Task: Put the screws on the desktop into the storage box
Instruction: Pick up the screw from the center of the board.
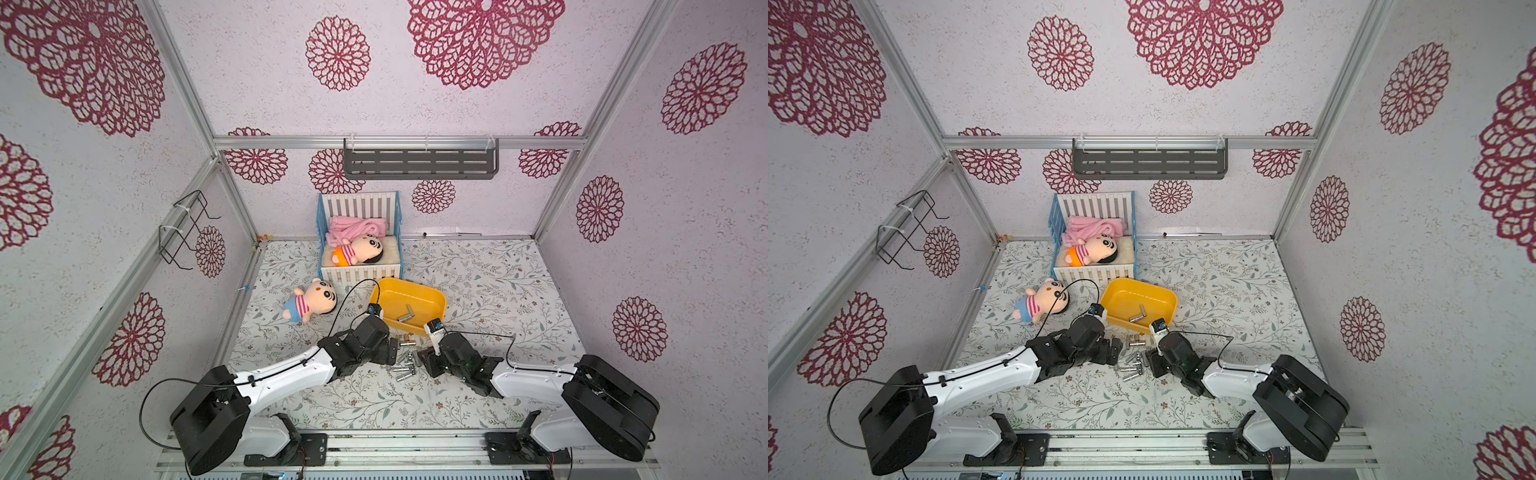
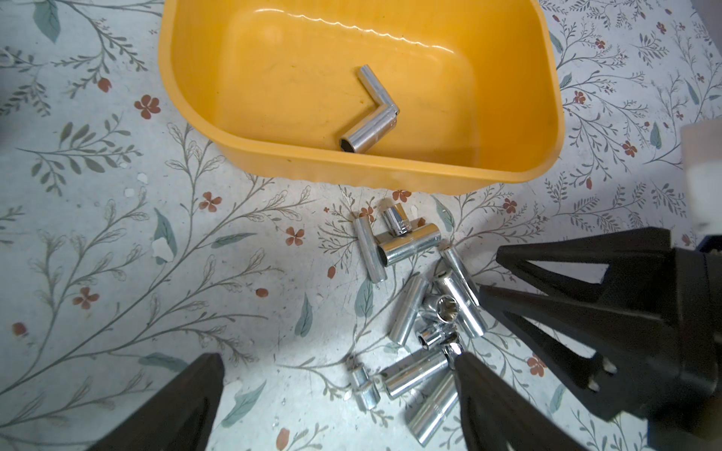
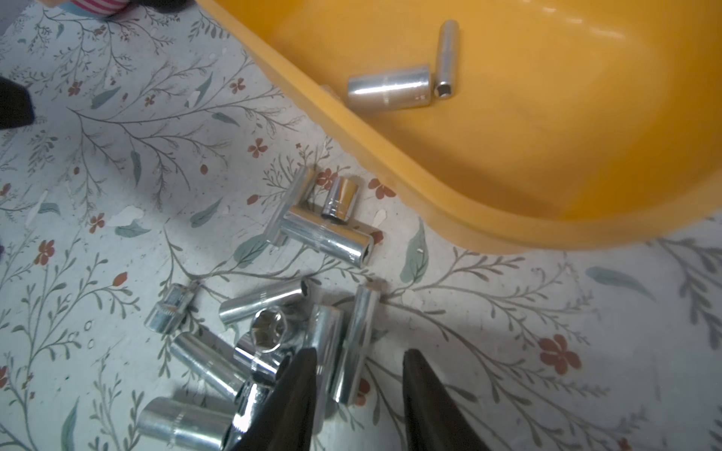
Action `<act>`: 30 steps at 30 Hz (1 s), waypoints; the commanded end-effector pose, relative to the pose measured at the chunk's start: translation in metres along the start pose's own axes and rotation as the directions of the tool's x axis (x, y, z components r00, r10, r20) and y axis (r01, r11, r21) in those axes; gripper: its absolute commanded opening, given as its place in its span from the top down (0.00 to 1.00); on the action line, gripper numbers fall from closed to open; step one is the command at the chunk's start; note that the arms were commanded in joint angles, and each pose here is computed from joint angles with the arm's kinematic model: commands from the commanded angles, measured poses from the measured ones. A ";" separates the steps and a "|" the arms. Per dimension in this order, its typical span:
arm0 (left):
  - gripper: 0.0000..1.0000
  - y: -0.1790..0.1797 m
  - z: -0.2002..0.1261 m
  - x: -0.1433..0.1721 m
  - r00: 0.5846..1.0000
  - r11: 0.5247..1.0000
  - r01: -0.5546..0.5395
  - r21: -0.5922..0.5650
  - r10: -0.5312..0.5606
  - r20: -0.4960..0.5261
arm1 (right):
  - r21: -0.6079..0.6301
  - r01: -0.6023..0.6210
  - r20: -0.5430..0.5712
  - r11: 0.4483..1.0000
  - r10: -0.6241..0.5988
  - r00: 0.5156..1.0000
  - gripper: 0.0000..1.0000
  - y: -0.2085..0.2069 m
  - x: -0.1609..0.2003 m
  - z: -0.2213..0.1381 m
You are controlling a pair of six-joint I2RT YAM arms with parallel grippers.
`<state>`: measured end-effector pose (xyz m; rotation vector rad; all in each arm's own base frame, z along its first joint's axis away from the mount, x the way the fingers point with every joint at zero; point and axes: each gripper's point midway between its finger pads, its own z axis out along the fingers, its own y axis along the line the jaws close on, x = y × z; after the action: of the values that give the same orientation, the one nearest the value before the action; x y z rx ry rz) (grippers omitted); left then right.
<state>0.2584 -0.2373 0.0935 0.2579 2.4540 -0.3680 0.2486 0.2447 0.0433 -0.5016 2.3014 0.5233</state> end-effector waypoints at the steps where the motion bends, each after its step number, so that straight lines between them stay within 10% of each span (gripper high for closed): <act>1: 0.03 0.000 0.001 -0.012 0.999 1.000 -0.012 -0.011 0.012 0.038 | -0.008 0.022 0.039 1.000 -0.022 0.999 0.61 0.007 -0.016 0.002; 30: 0.03 -0.004 0.017 -0.009 0.999 0.997 -0.040 -0.065 0.039 -0.021 | 0.100 0.035 -0.024 0.994 -0.033 0.999 0.74 -0.005 -0.005 0.015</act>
<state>0.2706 -0.2453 0.0806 0.2693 2.4906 -0.2810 0.2546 0.2468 0.0294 -0.5118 2.3485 0.4226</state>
